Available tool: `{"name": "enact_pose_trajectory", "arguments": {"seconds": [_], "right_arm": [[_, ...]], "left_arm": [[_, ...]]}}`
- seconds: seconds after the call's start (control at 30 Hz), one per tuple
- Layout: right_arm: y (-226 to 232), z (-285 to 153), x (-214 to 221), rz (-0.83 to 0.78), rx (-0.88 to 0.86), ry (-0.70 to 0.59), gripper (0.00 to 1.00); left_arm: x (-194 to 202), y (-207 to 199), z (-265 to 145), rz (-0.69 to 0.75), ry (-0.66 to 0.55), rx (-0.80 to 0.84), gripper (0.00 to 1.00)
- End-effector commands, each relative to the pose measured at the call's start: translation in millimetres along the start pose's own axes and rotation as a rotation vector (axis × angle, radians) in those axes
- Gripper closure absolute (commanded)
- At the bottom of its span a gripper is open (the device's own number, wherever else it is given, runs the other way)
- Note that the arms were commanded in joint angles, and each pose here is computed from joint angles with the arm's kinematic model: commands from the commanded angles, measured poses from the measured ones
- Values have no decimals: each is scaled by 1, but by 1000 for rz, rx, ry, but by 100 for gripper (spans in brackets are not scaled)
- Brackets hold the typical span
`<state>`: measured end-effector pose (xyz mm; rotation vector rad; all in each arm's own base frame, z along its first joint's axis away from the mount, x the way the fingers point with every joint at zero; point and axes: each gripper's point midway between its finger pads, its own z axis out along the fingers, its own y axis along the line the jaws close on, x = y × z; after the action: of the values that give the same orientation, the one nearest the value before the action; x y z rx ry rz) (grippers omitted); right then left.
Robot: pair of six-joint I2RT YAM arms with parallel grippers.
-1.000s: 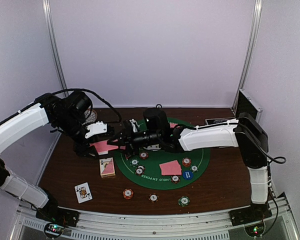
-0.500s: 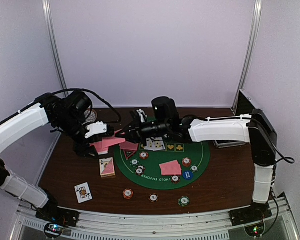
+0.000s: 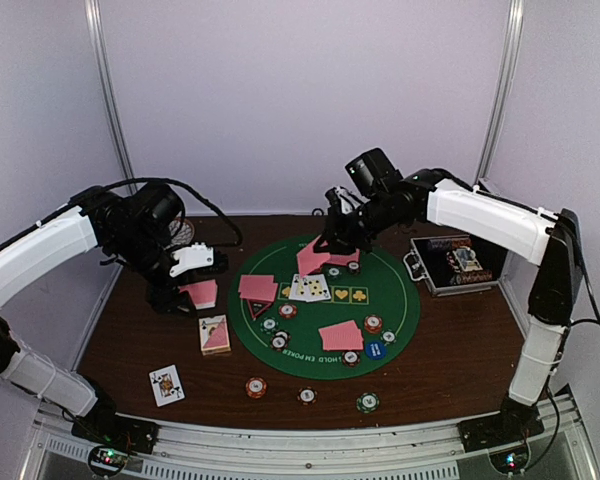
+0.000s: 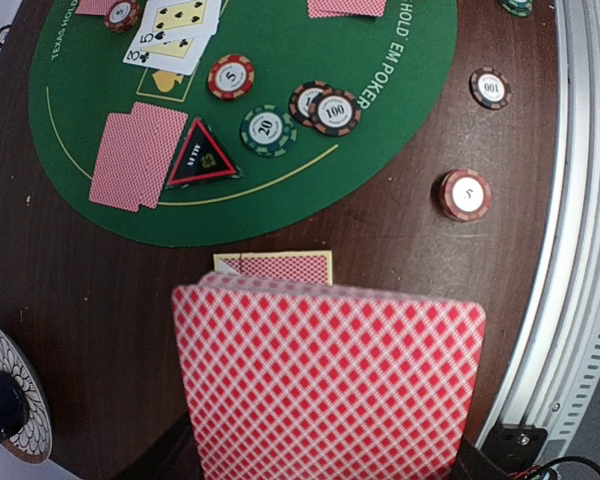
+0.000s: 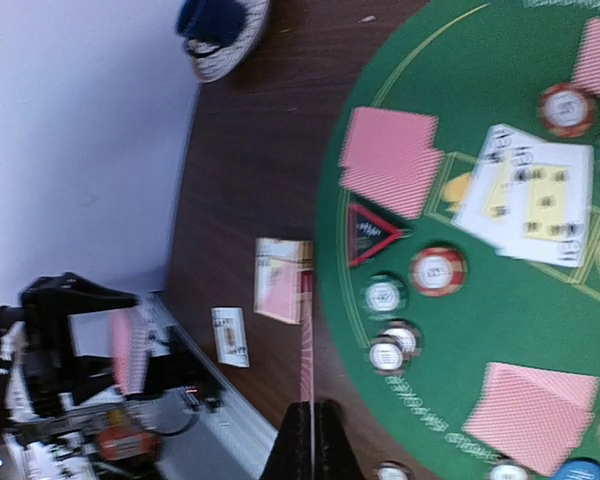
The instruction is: Distribute texas hold em gaming equipment
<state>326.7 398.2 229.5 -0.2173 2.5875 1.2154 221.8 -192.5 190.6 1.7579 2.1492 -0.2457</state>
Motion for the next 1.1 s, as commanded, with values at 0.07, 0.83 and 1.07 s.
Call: {"name": "enact_pose_trajectory", "arguments": {"seconds": [0.07,0.83,1.07], "right_arm": [[-97,-61,-12,-387,699,14,100],[-109,5,-45,-1170,1111,-100,100],[-133,40,-25,-1194,1080,1,100]], "left_arm": [[-8,5,-7,18,-39,-35,78],[-10,2,-8,24,-61,-20,78],[-9,1,-5,28,-58,-17,78]]}}
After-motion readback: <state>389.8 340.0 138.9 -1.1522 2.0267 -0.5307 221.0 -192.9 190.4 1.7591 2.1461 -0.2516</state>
